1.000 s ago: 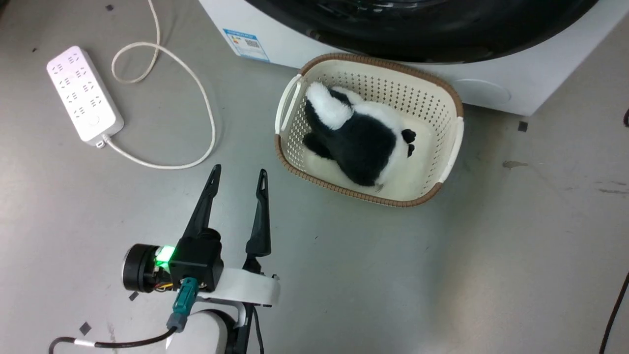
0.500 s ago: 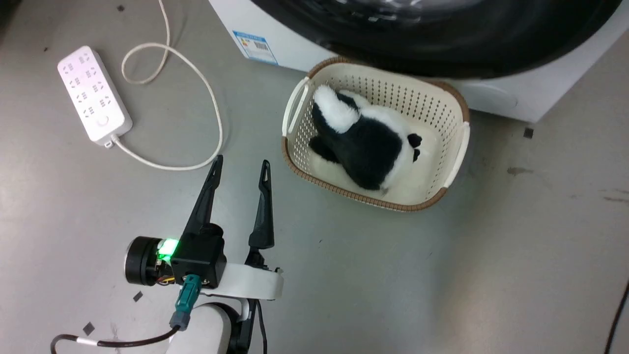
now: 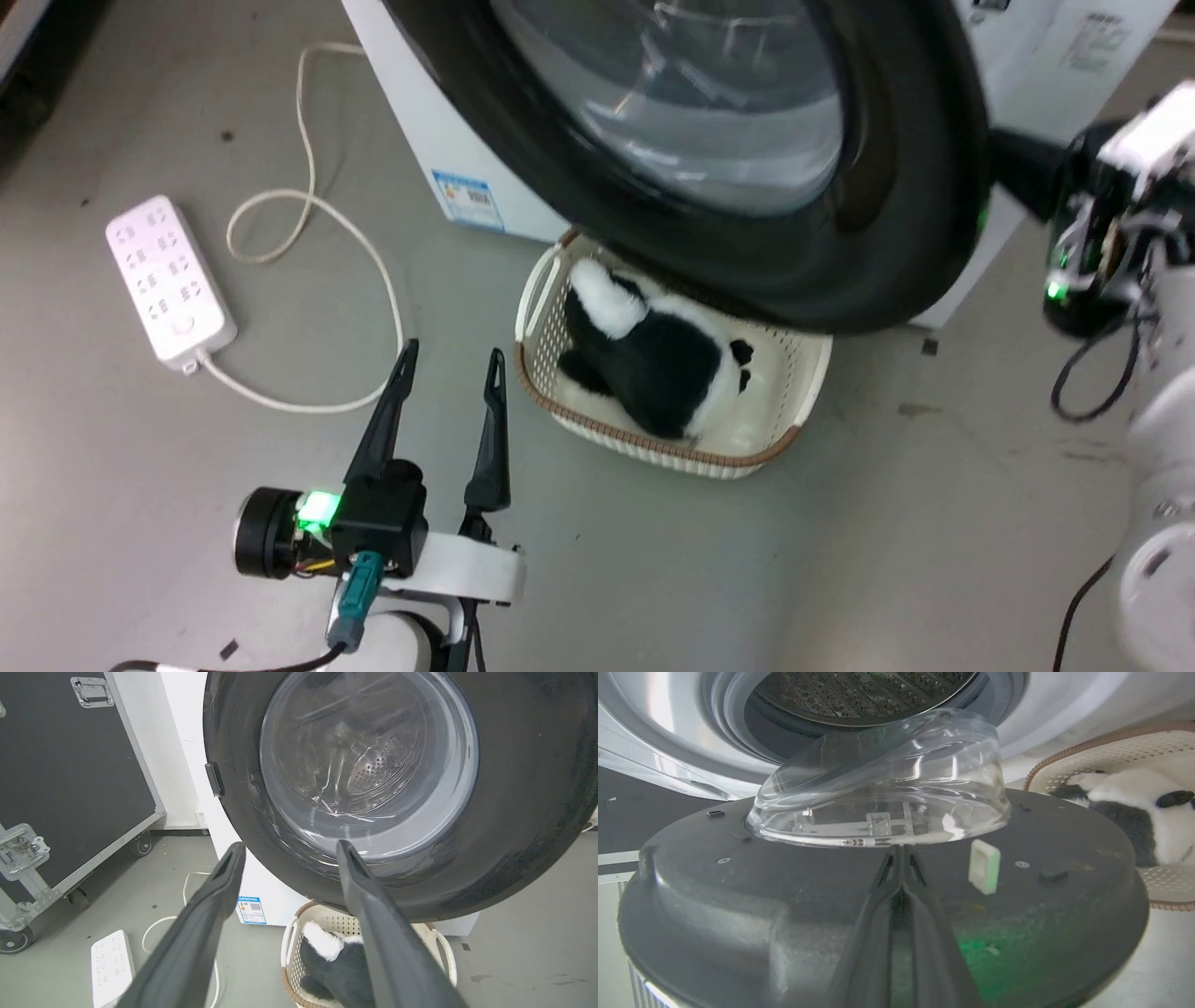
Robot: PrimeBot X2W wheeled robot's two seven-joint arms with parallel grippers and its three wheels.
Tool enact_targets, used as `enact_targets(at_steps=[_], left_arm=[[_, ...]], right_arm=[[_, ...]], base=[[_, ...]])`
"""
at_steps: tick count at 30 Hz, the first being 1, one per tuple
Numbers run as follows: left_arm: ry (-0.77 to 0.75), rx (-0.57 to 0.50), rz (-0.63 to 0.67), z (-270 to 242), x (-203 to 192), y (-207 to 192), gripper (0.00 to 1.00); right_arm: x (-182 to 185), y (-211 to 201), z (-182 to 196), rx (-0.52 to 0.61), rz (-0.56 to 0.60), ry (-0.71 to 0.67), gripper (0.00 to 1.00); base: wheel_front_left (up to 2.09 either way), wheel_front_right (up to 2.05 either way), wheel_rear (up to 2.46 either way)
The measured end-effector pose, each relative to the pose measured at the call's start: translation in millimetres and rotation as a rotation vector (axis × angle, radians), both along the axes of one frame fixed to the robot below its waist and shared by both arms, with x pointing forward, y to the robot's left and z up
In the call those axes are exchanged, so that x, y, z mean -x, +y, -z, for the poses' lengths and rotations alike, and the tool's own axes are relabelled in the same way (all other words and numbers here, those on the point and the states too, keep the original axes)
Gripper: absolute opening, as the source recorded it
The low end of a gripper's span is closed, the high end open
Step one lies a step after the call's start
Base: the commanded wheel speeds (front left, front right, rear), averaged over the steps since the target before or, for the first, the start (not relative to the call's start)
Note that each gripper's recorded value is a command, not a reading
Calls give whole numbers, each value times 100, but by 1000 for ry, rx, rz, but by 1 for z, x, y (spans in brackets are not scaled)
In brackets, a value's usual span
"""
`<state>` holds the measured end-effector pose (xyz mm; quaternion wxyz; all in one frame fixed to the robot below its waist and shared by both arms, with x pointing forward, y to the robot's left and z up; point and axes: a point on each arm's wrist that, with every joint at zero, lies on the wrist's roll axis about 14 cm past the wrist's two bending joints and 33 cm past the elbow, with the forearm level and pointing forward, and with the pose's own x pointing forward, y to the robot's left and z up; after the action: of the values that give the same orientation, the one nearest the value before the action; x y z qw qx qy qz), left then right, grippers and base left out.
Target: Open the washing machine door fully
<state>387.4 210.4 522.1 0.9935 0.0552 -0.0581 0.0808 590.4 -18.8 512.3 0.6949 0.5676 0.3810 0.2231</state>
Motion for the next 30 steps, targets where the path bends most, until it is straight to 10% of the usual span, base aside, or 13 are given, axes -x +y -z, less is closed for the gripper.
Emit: enact_targets(at_steps=[30], left_arm=[[-7,33,13,-2,58,-3,100]], right_arm=[[188,112,7,-193,-419,8,0]], base=[[0,0,0]])
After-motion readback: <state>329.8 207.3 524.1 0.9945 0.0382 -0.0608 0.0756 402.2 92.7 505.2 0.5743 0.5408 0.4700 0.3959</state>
